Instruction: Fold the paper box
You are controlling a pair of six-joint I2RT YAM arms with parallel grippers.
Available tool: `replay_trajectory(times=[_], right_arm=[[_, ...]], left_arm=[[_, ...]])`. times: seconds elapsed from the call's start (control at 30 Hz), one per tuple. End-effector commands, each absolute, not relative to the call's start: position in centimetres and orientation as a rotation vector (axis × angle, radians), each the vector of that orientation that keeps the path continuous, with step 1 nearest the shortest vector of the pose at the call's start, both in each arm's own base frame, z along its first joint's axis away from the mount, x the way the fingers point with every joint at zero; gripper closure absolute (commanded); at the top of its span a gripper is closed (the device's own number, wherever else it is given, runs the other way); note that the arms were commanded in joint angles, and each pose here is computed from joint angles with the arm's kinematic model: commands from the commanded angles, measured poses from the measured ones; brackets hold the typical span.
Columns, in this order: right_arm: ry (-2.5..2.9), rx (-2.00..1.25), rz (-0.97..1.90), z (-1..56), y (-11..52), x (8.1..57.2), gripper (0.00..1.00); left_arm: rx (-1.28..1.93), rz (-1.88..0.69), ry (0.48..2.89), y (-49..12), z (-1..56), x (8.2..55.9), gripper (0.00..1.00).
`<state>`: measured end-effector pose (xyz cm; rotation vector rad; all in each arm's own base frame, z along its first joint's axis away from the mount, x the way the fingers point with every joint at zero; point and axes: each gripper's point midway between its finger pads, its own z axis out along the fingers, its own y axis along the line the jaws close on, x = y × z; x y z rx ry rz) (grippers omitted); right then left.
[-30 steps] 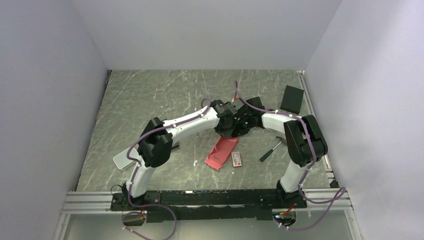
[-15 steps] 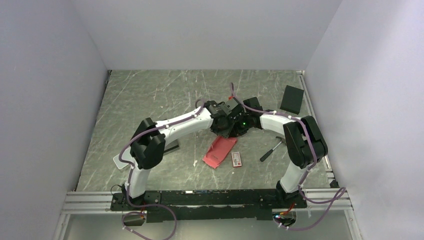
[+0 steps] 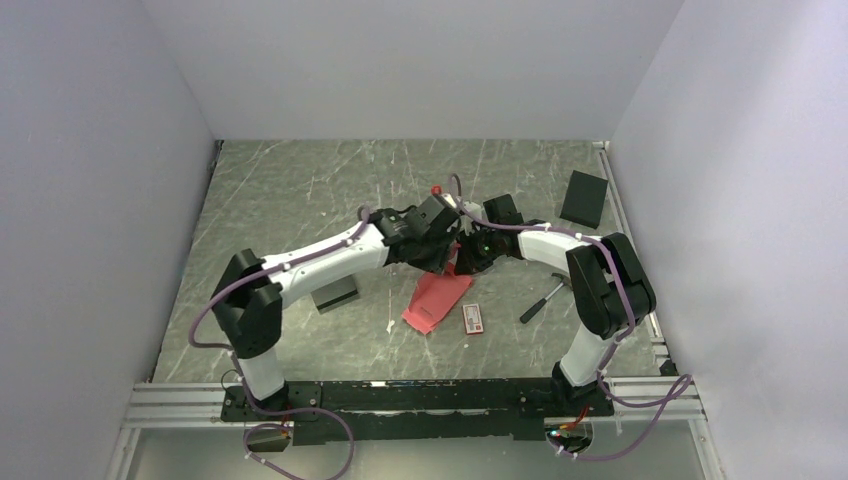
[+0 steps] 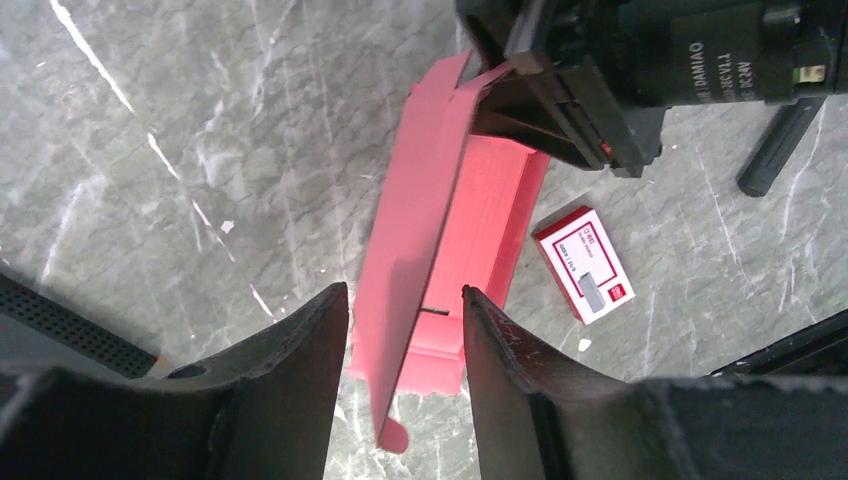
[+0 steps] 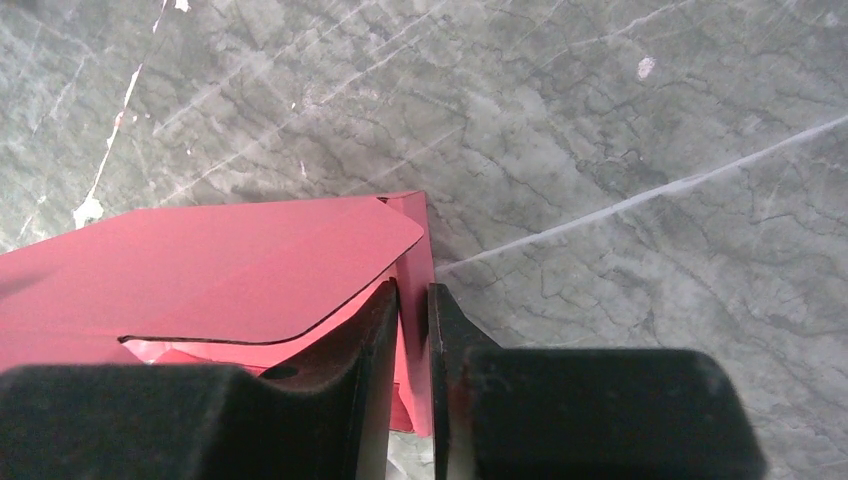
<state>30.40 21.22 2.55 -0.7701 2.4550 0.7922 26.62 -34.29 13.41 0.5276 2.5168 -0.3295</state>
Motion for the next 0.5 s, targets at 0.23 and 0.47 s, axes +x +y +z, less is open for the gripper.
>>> replay_trajectory(times=[0.23, 0.47], right_arm=[[2.386, -0.792, 0.719, 4.0, 21.1, 32.1, 0.84], [2.399, -0.789, 0.742, 3.8, 21.3, 31.9, 0.84]], left_arm=[[0.409, -0.620, 2.295, -33.0, 19.0, 27.0, 0.32], [0.554, -0.687, 2.278, -35.2, 18.3, 27.3, 0.26]])
